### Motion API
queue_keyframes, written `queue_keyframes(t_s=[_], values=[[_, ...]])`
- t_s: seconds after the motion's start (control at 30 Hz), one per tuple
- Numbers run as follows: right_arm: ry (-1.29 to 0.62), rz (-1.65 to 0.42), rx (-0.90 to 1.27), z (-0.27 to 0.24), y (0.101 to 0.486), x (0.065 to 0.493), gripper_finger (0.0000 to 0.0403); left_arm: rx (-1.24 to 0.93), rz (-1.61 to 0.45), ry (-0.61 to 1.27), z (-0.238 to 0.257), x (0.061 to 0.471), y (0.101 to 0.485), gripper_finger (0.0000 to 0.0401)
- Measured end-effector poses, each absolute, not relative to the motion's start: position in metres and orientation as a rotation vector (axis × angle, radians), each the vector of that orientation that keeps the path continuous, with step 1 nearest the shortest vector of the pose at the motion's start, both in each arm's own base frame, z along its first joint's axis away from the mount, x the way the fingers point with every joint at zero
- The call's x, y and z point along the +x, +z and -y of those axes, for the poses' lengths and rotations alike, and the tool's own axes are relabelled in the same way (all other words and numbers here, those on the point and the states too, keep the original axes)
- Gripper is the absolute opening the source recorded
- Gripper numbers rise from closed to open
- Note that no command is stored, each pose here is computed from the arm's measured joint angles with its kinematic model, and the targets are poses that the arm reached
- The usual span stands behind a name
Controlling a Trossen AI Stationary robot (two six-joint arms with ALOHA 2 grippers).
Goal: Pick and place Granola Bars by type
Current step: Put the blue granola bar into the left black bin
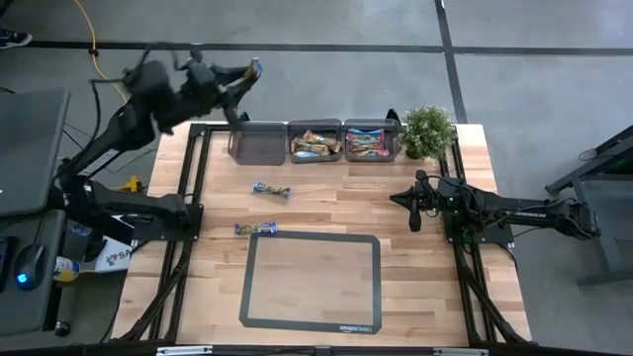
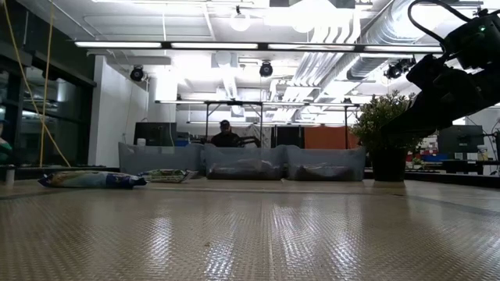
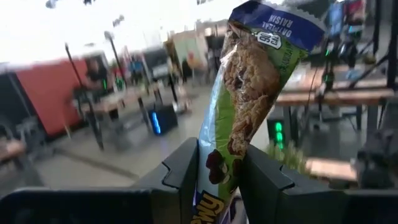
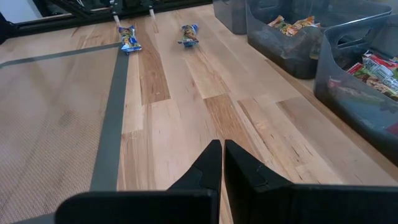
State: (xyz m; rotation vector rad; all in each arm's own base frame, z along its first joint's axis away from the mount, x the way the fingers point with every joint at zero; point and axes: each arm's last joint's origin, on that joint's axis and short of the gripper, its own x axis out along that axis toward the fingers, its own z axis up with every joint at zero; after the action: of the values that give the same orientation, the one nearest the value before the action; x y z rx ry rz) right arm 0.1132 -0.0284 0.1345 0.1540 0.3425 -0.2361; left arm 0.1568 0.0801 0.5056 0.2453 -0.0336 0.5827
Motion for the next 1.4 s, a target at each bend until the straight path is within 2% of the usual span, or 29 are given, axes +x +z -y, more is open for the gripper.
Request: queue_keyframes(t_s=[0.37, 0.73, 1.13, 1.4], values=[[-0.236, -0.343, 0.154, 0.028, 0.134, 0.113, 0.0, 0.042, -0.255, 0.547, -0.166, 0.155, 0.46, 0.0101], [-0.236, -0.343, 0.154, 0.028, 0.134, 0.113, 0.0, -0.225, -0.437, 0.519, -0.237, 0.137, 0.41, 0.0101], [-0.236, -0.343, 0.154, 0.028, 0.134, 0.113, 0.0, -0.346, -0.788, 0.482, -0.267, 0.147, 0.349, 0.0101], [-0.236, -0.343, 0.154, 0.028, 0.134, 0.113, 0.0, -0.285, -0.873, 0.451, -0.266, 0.161, 0.339, 0.0101]])
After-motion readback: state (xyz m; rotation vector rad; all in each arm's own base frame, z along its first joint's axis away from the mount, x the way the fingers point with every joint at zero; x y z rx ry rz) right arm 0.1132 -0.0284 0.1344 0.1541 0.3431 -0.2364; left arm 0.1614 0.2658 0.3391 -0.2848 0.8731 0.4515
